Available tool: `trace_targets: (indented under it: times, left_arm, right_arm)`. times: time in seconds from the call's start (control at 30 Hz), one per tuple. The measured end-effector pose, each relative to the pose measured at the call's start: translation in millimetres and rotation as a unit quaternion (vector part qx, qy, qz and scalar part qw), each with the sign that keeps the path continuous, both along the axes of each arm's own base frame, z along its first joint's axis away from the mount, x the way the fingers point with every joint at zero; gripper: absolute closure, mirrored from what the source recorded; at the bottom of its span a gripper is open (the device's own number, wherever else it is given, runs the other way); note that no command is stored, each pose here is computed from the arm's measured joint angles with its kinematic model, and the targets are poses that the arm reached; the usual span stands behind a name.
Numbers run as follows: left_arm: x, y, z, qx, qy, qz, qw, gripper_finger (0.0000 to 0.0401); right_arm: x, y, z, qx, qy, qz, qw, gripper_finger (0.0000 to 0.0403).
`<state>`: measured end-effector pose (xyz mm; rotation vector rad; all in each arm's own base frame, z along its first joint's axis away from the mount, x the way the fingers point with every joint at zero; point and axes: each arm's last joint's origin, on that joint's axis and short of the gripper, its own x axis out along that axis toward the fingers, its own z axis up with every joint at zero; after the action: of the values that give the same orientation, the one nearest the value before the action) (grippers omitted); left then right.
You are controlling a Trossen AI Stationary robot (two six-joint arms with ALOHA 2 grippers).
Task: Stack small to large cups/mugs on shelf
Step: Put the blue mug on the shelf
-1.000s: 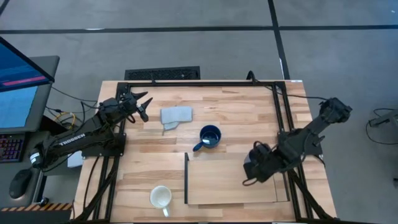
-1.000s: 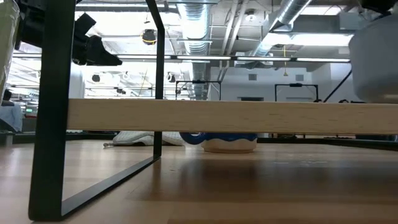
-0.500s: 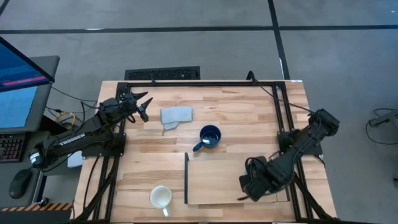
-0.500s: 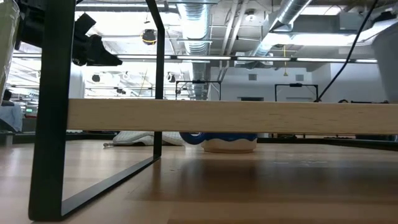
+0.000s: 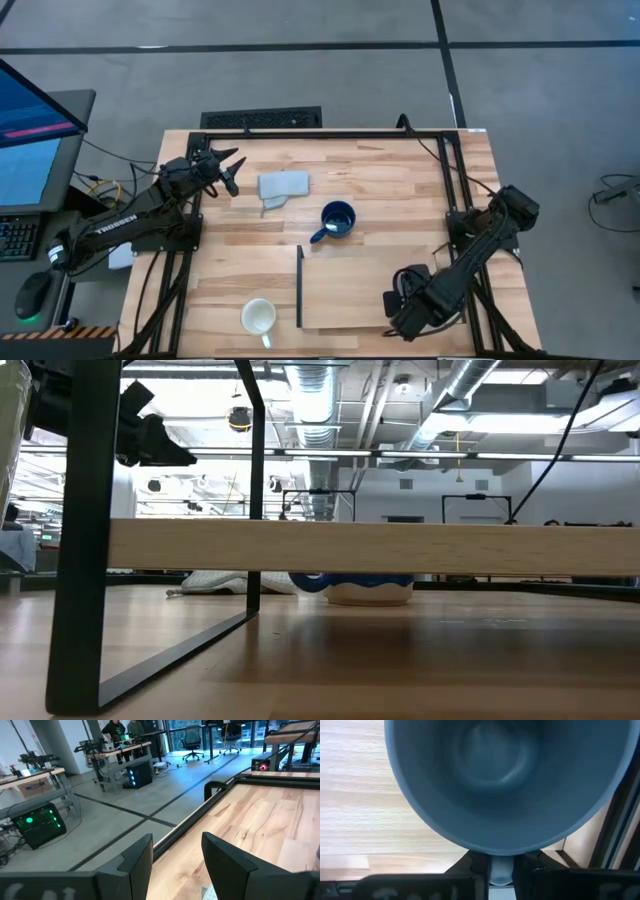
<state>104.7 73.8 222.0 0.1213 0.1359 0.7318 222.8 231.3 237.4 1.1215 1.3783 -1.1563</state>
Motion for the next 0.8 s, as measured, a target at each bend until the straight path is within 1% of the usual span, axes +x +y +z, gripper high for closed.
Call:
trace_targets:
  times: [0.37,0.57,0.63,0.8]
  left_arm:
    - [0.0,0.0,0.0,0.0,0.0,0.0,1.0,0.0238]
    - [0.0,0.0,0.0,0.0,0.0,0.0,1.0,0.0238]
    - [0.0,0.0,0.0,0.0,0.0,0.0,1.0,0.0238]
    - [0.0,0.0,0.0,0.0,0.0,0.0,1.0,0.0238]
  right_arm:
    - [0.2,-0.1,-0.1,0.001,0.0,0.0,1.0,0.0293]
    - [0.7,-1.4,-0.3,-0.001,0.002,-0.002,1.0,0.0258]
    - [0.8,-1.4,-0.3,-0.001,0.001,0.007,1.0,0.0245]
    - [1.8,-3.7,1.3,0.001,-0.002,0.008,1.0,0.0224]
